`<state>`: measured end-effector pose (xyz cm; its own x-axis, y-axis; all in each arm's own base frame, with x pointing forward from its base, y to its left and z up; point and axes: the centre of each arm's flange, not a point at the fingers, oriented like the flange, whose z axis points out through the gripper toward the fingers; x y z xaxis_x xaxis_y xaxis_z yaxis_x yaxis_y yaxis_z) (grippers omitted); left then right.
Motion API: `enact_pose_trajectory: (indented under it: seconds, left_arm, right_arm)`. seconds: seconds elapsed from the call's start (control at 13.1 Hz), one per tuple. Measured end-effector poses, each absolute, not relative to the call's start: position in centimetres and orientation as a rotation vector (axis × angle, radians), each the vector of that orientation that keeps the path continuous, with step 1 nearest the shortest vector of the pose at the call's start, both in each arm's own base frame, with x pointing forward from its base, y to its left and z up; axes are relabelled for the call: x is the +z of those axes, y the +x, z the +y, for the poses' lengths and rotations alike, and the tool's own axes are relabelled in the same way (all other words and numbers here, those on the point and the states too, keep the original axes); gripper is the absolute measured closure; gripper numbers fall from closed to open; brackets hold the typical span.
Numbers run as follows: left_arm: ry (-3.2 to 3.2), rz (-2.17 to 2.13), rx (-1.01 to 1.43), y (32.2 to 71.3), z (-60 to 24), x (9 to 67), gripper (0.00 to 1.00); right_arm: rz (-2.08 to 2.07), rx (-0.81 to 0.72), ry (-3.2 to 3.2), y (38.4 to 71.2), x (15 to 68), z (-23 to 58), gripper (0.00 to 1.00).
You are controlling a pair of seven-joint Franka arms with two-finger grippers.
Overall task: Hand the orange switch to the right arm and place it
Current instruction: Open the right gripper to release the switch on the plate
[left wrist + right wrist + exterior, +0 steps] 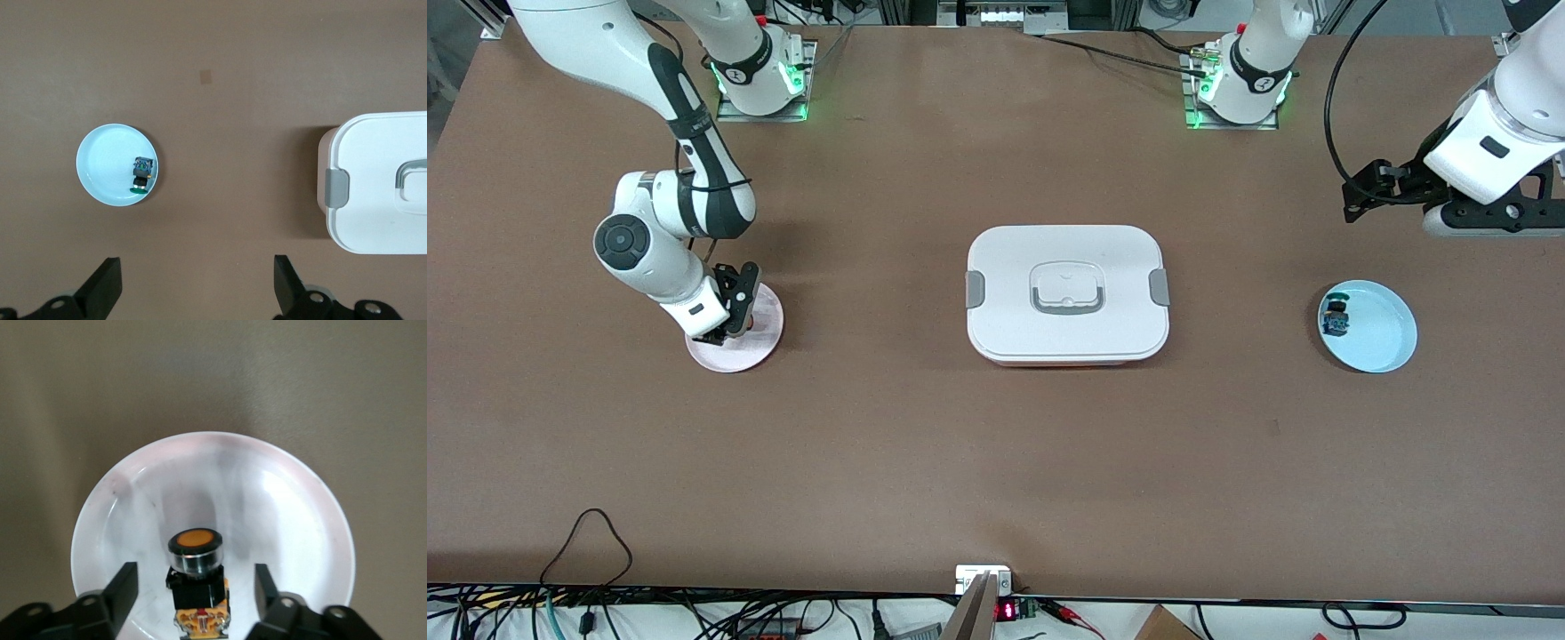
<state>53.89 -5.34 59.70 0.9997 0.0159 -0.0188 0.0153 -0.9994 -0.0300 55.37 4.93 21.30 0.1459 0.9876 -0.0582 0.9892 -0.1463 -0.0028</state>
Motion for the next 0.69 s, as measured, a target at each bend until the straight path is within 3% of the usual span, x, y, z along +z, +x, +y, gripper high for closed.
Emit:
enact_pose_trajectory:
  seconds: [0.08,0.15,0.69]
  left_arm:
    - [-3.116,-0.027,0.021,54.0,-5.3,59.5,0.00]
    - [-3.118,-0.029,0.019,54.1,-5.3,59.3,0.00]
    - [-3.129,-0.030,0.023,54.2,-6.0,59.1,0.00]
  right_arm:
    - [2.026,-0.054,2.347,55.6,22.2,5.1,0.04]
    - [2.023,-0.030,2.342,56.0,23.4,5.2,0.00]
    - [1.710,0.018,2.602,60.7,38.4,6.3,0.00]
